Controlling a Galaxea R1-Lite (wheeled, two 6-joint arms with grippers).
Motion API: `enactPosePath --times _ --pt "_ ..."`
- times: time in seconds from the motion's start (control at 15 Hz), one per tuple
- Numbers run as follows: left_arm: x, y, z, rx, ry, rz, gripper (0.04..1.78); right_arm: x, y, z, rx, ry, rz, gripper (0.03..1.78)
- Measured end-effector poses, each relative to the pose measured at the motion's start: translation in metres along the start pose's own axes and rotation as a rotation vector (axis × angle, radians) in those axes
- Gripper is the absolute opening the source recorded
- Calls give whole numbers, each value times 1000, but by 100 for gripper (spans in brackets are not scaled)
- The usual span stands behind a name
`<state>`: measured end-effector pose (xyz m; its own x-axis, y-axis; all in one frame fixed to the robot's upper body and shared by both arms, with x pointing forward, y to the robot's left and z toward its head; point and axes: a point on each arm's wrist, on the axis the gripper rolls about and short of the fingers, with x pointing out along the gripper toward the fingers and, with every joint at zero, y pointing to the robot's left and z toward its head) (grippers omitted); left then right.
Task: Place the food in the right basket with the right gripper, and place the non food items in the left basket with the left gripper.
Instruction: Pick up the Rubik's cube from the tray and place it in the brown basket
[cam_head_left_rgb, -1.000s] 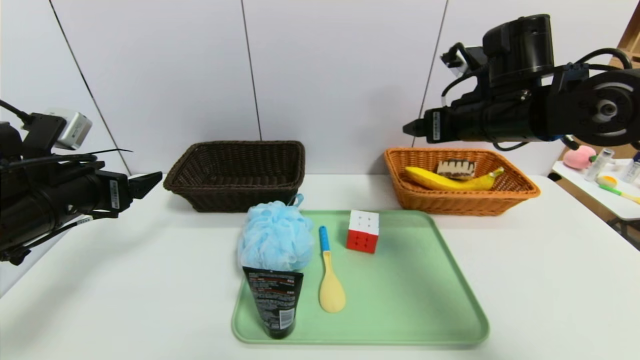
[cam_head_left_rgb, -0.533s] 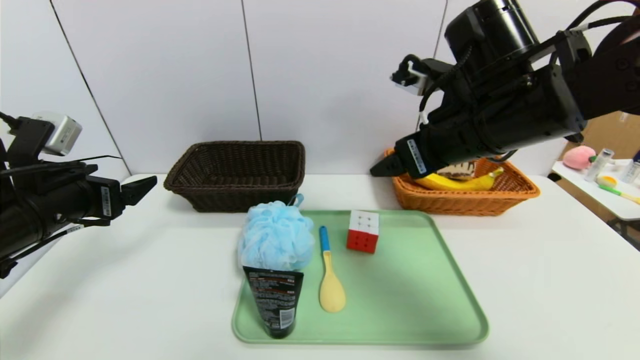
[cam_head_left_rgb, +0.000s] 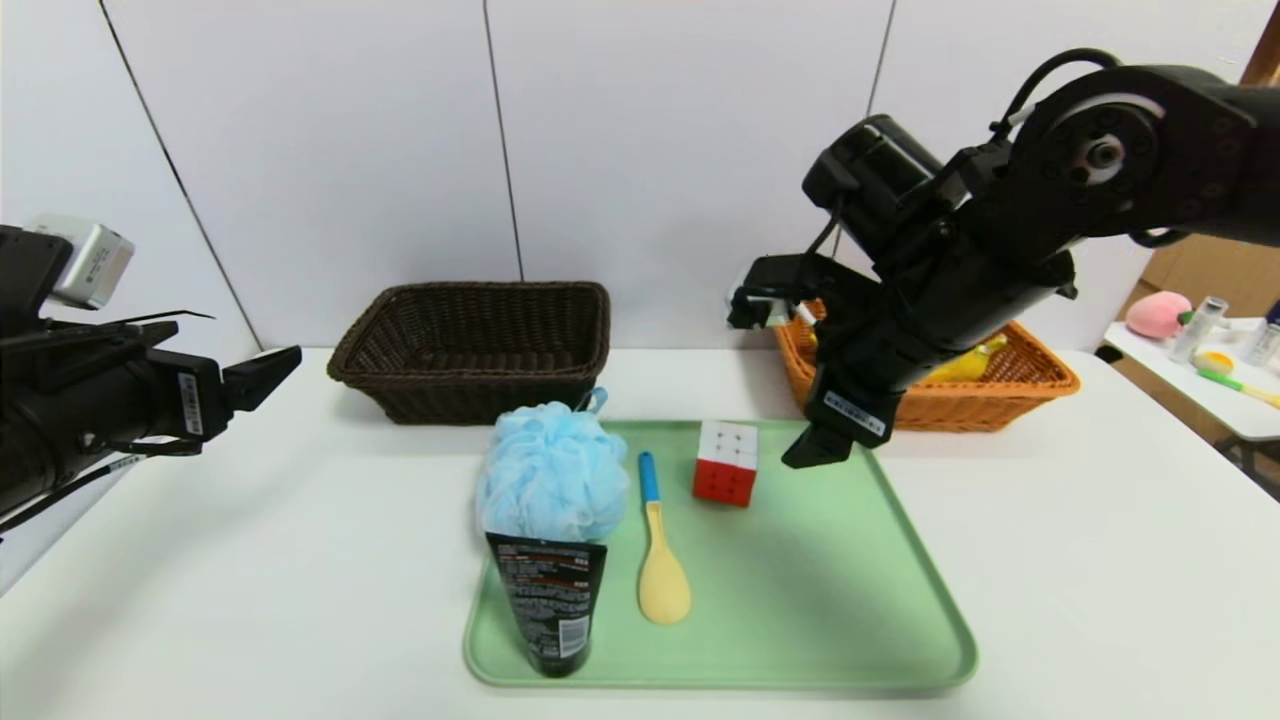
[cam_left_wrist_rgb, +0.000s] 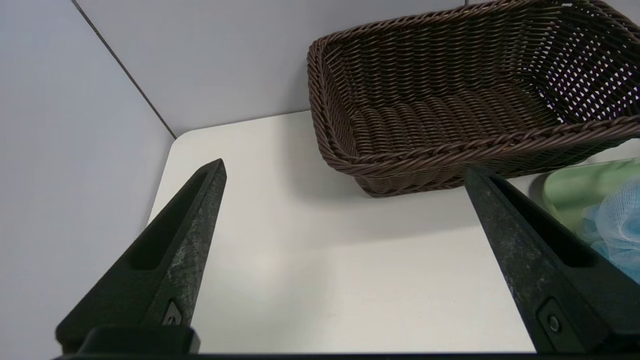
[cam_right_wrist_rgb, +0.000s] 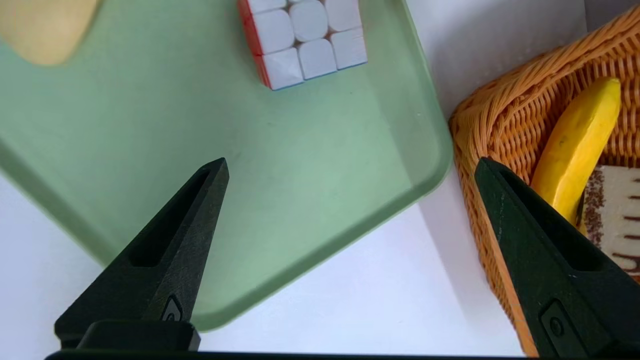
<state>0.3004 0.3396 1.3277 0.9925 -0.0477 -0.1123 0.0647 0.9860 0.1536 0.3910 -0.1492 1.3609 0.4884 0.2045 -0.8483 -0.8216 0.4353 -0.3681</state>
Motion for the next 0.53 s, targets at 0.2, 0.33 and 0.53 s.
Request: enactPosePath --times 0.2,0.33,0.53 --pt "-4 -1 -2 0 4 -1 169 20 -2 3 -27 22 31 169" --pt "-6 -1 -4 -1 8 -2 169 30 -3 6 -23 -11 73 169" --pt "-7 -2 -6 -2 11 -3 169 40 -6 11 -17 -88 115 169"
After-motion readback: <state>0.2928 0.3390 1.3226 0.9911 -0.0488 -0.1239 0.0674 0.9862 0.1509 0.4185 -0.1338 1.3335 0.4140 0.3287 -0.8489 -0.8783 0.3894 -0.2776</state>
